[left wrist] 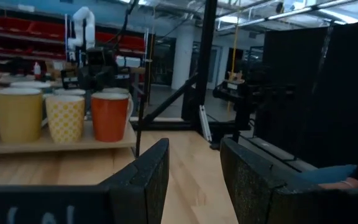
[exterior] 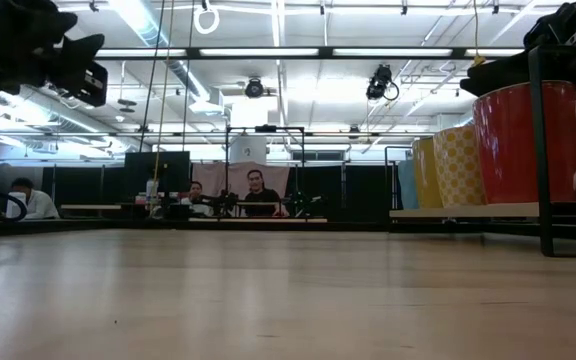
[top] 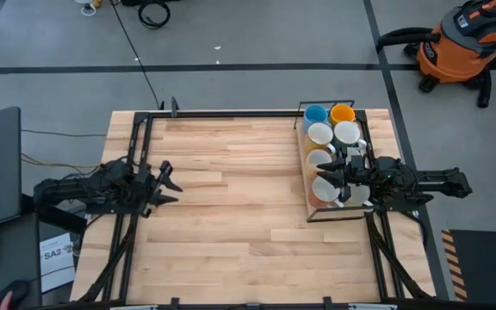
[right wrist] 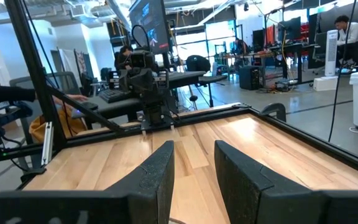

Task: Place coffee mugs
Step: Return to Home Position

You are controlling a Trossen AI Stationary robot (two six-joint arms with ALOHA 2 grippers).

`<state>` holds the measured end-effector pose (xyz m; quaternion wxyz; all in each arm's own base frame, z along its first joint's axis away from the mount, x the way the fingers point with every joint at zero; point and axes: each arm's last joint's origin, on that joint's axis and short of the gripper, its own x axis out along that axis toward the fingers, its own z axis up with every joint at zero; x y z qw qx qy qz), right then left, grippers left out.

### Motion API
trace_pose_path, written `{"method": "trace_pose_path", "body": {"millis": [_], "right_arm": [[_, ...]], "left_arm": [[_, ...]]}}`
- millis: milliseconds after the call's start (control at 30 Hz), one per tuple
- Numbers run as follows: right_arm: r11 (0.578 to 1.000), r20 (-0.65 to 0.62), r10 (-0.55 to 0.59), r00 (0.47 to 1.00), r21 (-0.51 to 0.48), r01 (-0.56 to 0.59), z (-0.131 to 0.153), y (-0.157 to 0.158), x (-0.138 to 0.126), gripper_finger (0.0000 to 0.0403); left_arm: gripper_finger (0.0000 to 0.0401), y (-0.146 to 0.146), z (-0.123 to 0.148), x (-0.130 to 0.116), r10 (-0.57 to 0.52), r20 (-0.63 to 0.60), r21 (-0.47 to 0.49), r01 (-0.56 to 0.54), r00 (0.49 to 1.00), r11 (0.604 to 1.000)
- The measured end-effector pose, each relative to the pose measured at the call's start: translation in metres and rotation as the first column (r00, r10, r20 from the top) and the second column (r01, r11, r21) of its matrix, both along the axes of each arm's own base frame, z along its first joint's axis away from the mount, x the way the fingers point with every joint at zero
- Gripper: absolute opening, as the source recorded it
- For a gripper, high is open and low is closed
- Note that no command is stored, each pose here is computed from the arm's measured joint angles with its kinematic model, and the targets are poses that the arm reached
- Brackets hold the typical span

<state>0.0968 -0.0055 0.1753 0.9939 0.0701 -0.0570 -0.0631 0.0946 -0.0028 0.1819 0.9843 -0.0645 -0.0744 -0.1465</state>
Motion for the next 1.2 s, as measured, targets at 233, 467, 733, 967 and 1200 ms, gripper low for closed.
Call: {"method": "trace_pose_path", "body": {"millis": [233,467,733,967,1200], "right_arm": [[1.0,0.0,0.0,1.0,0.0,0.0,0.0,0.0,0.0,0.0121],[1.0,0.0,0.0,1.0,0.0,0.0,0.0,0.0,0.0,0.0121],[1.0,0.0,0.0,1.0,0.0,0.0,0.0,0.0,0.0,0.0121],[1.0,0.0,0.0,1.0,0.0,0.0,0.0,0.0,0.0,0.0121],[1.0,0.0,0.0,1.0,0.0,0.0,0.0,0.0,0.0,0.0121]], "left_arm": [[0.0151,-0.0048,-0.0008,-0.0001,-0.051,-0.008,-0.001,0.051,0.999,0.999],[0.0151,-0.0089,-0.0008,-0.0006,-0.094,-0.008,-0.001,0.094,0.996,0.996],[0.0151,-0.0091,-0.0008,-0.0006,-0.096,-0.008,-0.001,0.096,0.995,0.995],[0.0151,-0.0091,-0.0008,-0.0006,-0.095,-0.008,-0.001,0.095,0.995,0.995],[0.0151,-0.0091,-0.0008,-0.0006,-0.095,-0.008,-0.001,0.095,0.995,0.995]]}}
